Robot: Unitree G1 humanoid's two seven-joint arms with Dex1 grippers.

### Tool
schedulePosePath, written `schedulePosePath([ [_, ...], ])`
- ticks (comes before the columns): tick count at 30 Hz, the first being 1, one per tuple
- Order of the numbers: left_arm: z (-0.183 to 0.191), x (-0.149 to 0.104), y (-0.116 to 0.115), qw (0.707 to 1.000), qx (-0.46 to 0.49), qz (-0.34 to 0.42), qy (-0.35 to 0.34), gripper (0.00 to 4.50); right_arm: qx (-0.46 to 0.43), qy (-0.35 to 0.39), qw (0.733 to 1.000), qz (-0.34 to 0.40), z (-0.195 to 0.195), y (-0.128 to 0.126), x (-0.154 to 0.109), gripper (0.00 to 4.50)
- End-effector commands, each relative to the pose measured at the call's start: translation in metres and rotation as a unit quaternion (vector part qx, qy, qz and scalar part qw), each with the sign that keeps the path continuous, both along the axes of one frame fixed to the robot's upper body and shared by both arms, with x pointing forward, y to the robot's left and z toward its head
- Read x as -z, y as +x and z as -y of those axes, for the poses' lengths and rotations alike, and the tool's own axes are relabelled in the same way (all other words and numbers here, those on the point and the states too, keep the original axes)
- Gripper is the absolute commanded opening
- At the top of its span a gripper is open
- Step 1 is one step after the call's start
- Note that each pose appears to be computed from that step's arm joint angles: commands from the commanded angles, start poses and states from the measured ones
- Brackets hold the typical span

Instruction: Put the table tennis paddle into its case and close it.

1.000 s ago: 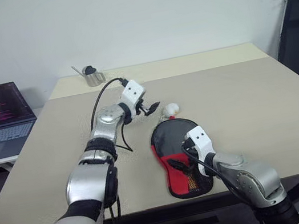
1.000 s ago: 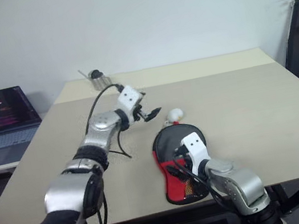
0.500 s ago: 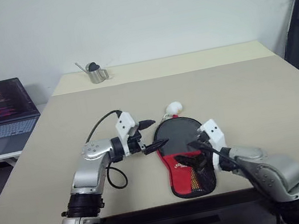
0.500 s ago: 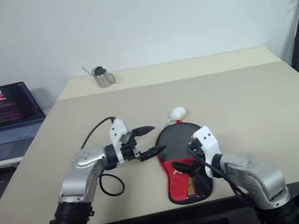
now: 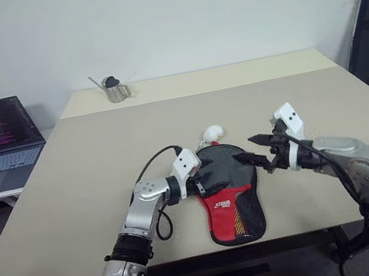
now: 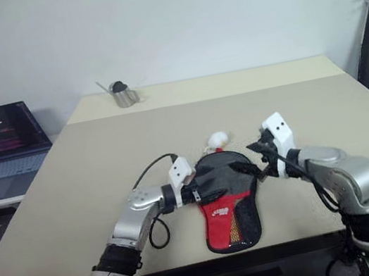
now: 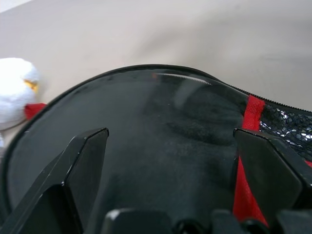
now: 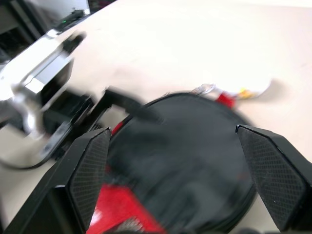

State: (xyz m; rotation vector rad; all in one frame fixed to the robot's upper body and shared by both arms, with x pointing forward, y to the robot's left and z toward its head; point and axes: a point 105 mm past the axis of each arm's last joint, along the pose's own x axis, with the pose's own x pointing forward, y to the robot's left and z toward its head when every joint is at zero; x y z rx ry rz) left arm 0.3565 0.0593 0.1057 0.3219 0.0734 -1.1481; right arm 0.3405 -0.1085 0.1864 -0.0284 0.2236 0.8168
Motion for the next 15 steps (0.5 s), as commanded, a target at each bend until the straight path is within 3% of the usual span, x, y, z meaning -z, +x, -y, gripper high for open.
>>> schedulePosePath([
  [1,0.002,-0.007,-0.003,1.000,0.004,0.017,-0.007,4.46,-0.006,0.014,0.999,0.034,-0.015,0.030,-0.017,4.50],
  [7,-0.005,-0.006,-0.008,1.000,-0.007,0.021,0.000,4.46,0.016,0.012,0.999,0.045,-0.045,0.082,-0.013,4.50],
  [15,-0.016,-0.009,-0.010,0.999,-0.032,0.026,0.004,4.46,0.084,-0.036,0.994,0.064,-0.064,0.122,0.009,4.50],
])
